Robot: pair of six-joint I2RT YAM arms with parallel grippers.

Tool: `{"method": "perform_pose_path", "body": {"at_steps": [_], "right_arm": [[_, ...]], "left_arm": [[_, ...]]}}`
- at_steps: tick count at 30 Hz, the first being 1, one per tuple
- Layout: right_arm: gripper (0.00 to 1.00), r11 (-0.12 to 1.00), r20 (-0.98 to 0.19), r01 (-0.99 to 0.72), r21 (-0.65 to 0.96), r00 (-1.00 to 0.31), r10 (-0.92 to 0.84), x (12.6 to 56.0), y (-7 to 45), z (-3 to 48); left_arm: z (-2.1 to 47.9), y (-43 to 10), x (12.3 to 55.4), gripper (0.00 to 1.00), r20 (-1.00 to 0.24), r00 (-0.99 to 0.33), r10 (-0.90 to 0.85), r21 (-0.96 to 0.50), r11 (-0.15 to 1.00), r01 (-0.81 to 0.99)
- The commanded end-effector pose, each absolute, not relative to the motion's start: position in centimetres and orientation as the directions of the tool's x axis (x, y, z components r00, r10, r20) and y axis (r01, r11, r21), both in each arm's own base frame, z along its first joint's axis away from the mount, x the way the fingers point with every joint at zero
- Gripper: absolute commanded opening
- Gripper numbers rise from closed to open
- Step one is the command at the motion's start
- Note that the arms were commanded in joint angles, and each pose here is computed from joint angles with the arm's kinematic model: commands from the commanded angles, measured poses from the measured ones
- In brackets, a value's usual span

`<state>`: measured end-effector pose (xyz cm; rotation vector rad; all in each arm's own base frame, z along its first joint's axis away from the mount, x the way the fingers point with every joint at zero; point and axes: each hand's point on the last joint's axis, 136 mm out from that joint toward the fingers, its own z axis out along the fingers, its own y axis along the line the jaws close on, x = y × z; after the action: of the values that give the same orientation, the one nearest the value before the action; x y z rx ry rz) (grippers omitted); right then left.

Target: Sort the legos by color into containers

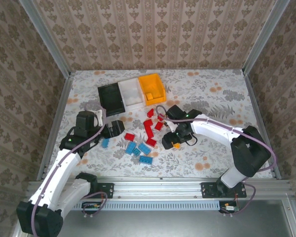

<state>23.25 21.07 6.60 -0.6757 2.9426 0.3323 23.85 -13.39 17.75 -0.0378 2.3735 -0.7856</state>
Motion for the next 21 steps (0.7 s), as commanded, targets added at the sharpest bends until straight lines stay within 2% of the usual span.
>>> {"method": "perform_pose_path", "body": {"at_steps": [1, 21], "right_arm": [[0.82, 0.881, -0.138, -0.448, 0.151, -0.892, -0.43, 23.6, 21.1, 5.6], [0.69, 0.904, -0.116, -0.427, 0.039, -0.9, -0.42, 25.3, 20.2, 3.1]], "left_arm": [[17.4, -12.8, 23.0, 1.0, -0.546, -0.809, -0.219, -0.532, 0.837, 0.132], [16.6, -12.7, 23.5, 1.0, -0.537, -0.815, -0.217, -0.52, 0.846, 0.117]]}}
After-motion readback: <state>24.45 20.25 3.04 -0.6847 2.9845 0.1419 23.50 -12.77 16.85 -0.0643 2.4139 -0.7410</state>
